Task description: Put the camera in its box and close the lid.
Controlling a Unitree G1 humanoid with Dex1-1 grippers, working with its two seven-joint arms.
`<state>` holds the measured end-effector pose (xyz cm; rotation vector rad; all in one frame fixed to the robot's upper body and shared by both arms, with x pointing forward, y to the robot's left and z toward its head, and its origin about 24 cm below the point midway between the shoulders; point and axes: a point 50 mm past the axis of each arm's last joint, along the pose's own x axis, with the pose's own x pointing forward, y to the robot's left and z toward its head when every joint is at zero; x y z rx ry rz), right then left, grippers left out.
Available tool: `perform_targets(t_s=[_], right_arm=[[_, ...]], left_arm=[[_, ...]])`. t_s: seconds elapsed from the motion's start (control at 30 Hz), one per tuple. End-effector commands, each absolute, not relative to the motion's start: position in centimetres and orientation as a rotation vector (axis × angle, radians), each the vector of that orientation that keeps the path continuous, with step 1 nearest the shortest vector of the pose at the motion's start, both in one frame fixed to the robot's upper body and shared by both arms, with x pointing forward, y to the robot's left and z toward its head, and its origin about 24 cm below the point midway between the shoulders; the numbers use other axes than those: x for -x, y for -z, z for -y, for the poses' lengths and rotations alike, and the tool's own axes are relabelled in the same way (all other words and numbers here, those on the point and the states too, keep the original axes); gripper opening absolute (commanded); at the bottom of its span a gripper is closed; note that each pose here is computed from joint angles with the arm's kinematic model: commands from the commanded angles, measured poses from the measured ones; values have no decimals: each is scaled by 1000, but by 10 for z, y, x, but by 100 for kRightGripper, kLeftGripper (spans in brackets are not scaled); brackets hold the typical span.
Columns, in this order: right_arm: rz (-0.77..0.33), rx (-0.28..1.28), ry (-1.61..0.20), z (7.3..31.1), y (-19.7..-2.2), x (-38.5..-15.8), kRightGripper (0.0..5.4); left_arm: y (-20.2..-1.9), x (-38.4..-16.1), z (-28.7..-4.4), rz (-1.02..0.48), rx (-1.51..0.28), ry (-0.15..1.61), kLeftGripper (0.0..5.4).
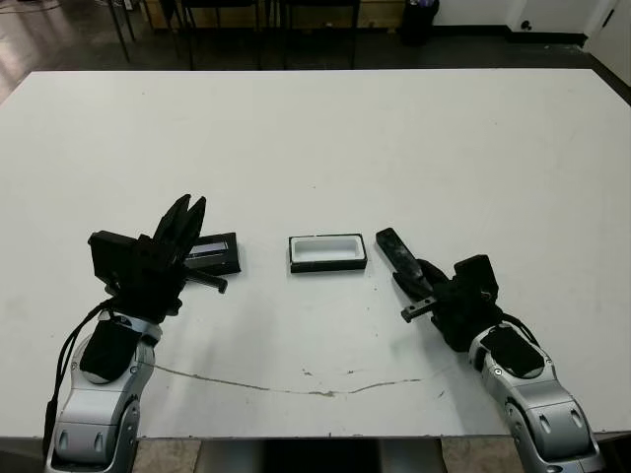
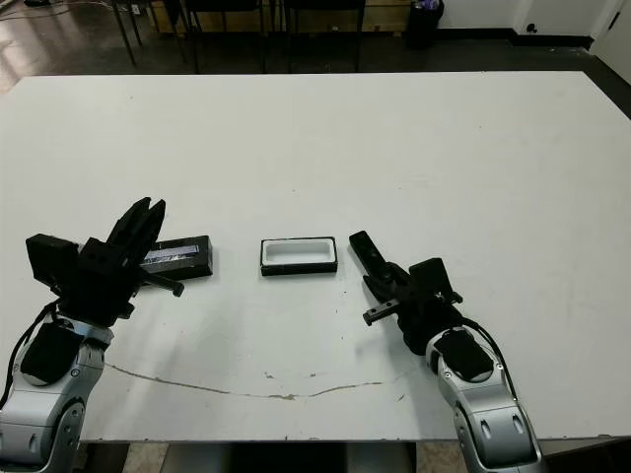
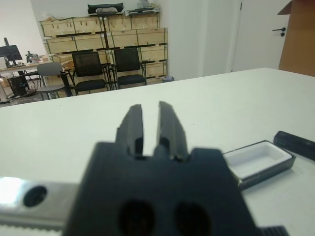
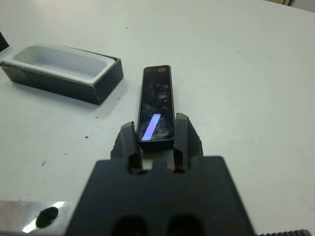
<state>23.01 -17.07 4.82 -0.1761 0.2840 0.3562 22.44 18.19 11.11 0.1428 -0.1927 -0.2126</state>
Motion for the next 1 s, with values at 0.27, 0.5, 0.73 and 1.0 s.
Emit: perform_targets(t_s=[0.27, 0.5, 0.73, 1.0], right_arm=[[7, 134, -411, 200, -124, -268, 0], [49, 234, -628, 195, -149, -300, 0], [-32, 298, -967, 171, -163, -325, 0], [-153, 480, -1234, 153, -165, -349, 0]], left_arm=[[-105, -224, -184, 153, -148, 214, 0], [-106, -225, -184, 151, -152, 209, 0], [-106, -224, -183, 156, -163, 208, 0], [-106, -224, -183, 154, -155, 207, 0]])
